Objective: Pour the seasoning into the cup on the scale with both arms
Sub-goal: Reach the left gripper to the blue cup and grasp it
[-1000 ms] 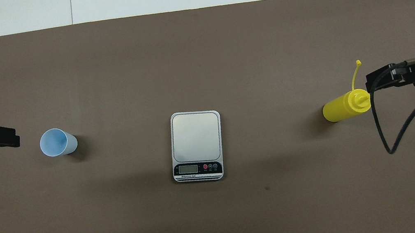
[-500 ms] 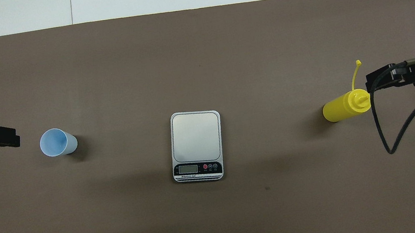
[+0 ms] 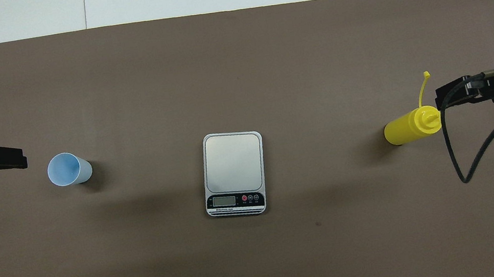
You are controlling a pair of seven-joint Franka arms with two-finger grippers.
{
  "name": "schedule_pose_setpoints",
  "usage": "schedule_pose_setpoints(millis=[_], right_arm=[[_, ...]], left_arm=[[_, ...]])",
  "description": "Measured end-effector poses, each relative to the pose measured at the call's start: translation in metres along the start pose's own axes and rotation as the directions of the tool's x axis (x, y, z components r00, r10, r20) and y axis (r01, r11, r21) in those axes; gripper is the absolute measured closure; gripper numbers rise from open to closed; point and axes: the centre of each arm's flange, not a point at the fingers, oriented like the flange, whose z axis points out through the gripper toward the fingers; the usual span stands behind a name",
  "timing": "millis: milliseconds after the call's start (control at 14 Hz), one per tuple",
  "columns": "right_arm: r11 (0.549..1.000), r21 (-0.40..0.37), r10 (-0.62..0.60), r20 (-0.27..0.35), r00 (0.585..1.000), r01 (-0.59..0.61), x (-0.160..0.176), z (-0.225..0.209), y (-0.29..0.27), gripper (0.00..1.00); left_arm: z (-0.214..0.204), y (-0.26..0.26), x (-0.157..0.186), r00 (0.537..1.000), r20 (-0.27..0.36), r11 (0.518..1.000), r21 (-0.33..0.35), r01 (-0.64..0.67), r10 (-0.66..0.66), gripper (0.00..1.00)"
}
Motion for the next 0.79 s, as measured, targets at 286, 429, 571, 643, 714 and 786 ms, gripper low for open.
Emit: schedule_pose_setpoints(millis=[286, 429, 571, 643, 714, 786], right_arm=[[1.0, 0.0, 0.0, 0.0, 1.0, 0.0, 0.0, 0.0, 0.0, 0.0], [1.0, 0.0, 0.0, 0.0, 1.0, 0.0, 0.0, 0.0, 0.0, 0.0], [1.0, 0.0, 0.0, 0.0, 1.0, 0.0, 0.0, 0.0, 0.0, 0.0], [1.0, 0.0, 0.0, 0.0, 1.0, 0.0, 0.0, 0.0, 0.0, 0.0], [1.0, 0.0, 0.0, 0.0, 1.0, 0.0, 0.0, 0.0, 0.0, 0.0], [1.0, 0.0, 0.0, 0.0, 1.0, 0.0, 0.0, 0.0, 0.0, 0.0]], left_arm=[[0.064, -0.01, 0.012, 0.996, 0.005, 0.996, -0.004, 0.087, -0.087, 0.0], [0.092, -0.018, 0.011, 0.992, -0.009, 0.992, -0.006, 0.13, -0.13, 0.0], [0.118, -0.028, 0.003, 0.988, -0.013, 0.988, -0.005, 0.154, -0.154, 0.0], [0.127, -0.031, -0.001, 0.987, -0.014, 0.987, -0.004, 0.161, -0.161, 0.0], [0.135, -0.033, -0.005, 0.986, -0.012, 0.986, -0.004, 0.166, -0.166, 0.0], [0.139, -0.033, -0.007, 0.985, -0.013, 0.985, -0.004, 0.172, -0.172, 0.0]])
